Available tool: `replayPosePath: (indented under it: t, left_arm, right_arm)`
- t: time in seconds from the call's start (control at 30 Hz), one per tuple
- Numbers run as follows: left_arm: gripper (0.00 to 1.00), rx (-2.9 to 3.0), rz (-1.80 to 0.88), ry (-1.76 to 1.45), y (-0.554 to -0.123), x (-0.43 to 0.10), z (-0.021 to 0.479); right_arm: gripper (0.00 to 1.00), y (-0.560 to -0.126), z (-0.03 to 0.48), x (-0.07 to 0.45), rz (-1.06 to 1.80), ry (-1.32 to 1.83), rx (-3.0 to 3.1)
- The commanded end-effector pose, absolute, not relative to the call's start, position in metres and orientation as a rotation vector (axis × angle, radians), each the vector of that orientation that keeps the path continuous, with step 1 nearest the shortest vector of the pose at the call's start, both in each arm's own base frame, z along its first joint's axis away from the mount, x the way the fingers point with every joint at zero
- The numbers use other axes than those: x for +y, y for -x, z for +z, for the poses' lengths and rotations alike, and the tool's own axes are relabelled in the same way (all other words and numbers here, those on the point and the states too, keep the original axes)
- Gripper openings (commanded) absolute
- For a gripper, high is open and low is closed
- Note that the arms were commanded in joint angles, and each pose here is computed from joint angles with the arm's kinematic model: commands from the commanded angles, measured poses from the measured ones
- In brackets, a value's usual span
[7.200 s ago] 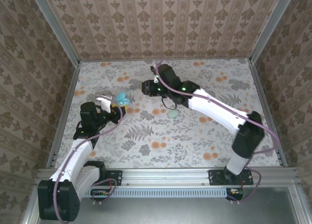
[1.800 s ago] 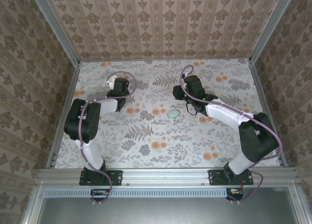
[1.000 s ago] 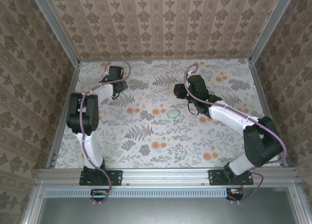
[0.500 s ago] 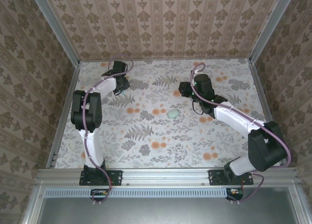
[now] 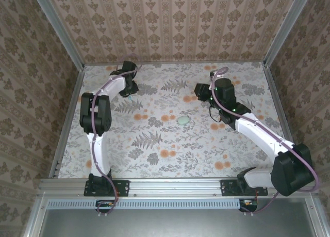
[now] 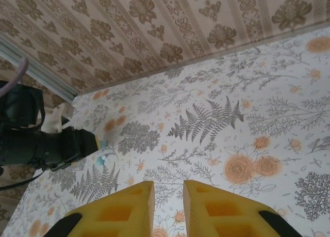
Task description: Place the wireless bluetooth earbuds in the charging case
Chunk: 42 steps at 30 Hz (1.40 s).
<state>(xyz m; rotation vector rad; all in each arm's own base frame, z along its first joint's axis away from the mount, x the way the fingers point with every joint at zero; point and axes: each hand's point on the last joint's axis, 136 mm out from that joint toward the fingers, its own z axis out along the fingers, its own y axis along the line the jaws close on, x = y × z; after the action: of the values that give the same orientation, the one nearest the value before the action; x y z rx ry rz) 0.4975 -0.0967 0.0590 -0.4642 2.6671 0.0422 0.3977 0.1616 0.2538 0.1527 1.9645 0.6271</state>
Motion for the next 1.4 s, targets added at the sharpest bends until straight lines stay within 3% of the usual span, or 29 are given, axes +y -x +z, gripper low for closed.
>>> replayPosePath:
  t: [0.0,0.73,1.37]
  left_arm:
    - [0.0,2.724,0.065,0.492,-0.49,-0.092,0.059]
    - [0.0,2.835,0.025,0.525,-0.474,-0.106,0.054]
    - [0.0,2.817,-0.007,0.453,-0.404,-0.152,0.039]
  right_arm:
    - [0.23,-0.389,0.261,0.152,0.597,-0.139,1.954]
    - [0.23,-0.364,0.303,0.126,0.569,-0.158,1.863]
    - [0.24,-0.348,0.298,0.127,0.622,-0.177,1.897]
